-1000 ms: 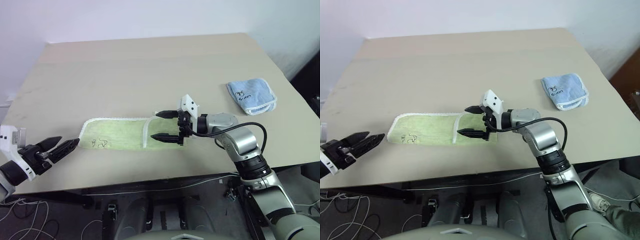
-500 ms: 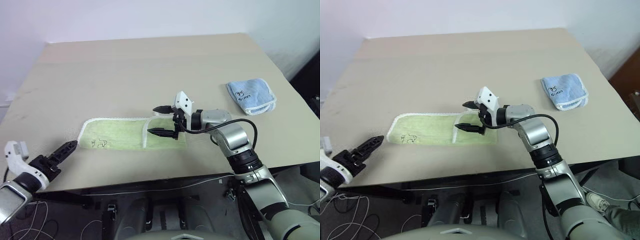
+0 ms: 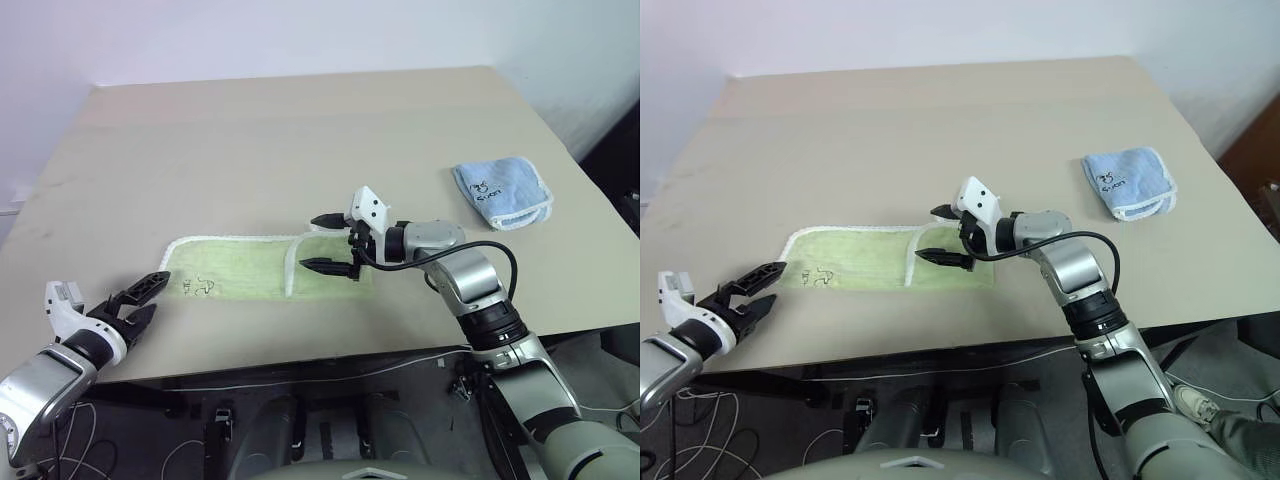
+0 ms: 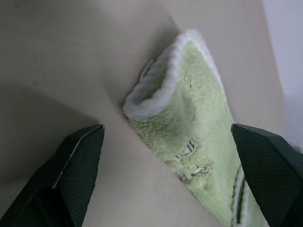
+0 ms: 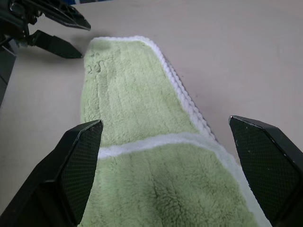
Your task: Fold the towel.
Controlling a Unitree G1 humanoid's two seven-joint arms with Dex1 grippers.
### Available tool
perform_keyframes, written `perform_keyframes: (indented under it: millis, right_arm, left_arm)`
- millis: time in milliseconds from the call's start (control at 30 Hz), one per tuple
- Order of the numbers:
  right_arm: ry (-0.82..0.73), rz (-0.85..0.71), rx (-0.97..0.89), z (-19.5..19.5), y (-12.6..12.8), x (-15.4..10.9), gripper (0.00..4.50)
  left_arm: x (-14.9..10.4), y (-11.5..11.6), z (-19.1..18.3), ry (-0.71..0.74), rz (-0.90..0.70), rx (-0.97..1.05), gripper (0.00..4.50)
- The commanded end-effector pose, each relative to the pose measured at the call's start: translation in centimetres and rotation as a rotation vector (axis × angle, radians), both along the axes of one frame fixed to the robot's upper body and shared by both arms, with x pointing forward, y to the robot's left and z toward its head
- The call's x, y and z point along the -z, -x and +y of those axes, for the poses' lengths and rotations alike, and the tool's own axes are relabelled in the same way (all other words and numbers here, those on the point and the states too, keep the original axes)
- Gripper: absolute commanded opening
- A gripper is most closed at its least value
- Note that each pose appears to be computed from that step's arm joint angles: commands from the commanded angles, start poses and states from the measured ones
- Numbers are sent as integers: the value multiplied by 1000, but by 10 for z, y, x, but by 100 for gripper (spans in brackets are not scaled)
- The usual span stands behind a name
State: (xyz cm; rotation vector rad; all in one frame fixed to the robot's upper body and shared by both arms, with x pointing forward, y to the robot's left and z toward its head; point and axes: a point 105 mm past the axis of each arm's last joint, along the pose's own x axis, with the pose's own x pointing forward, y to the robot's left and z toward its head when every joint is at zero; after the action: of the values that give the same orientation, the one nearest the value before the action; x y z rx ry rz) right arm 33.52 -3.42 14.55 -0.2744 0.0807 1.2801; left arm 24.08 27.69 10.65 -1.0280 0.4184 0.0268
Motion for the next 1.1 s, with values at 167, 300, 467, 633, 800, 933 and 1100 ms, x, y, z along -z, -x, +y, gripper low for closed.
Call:
perform_keyframes:
  millis: [167, 300, 467, 633, 800, 933, 1100]
  right_arm:
    - [-7, -59, 15, -1, 2, -11, 448]
    - [-3, -65, 14, -1, 2, -11, 450]
    - [9, -71, 25, -4, 1, -11, 450]
    - [14, -72, 26, -4, 1, -10, 450]
    - [22, -74, 23, -4, 2, -7, 450]
    - [6, -60, -2, -5, 7, -11, 450]
    - [-19, -51, -83, -10, 22, -20, 450]
  left_arm:
    - [-12, -17, 0, 4, -43, 40, 450]
    - [-14, -21, -6, 15, -58, 61, 413]
    - [-14, -21, -8, 30, -66, 61, 258]
    - [-13, -19, -5, 36, -65, 45, 82]
    - [-14, -18, -2, 22, -70, 42, 5]
    - [-25, -21, -4, -51, -117, 84, 5]
    - [-46, -30, -19, -136, -196, 194, 5]
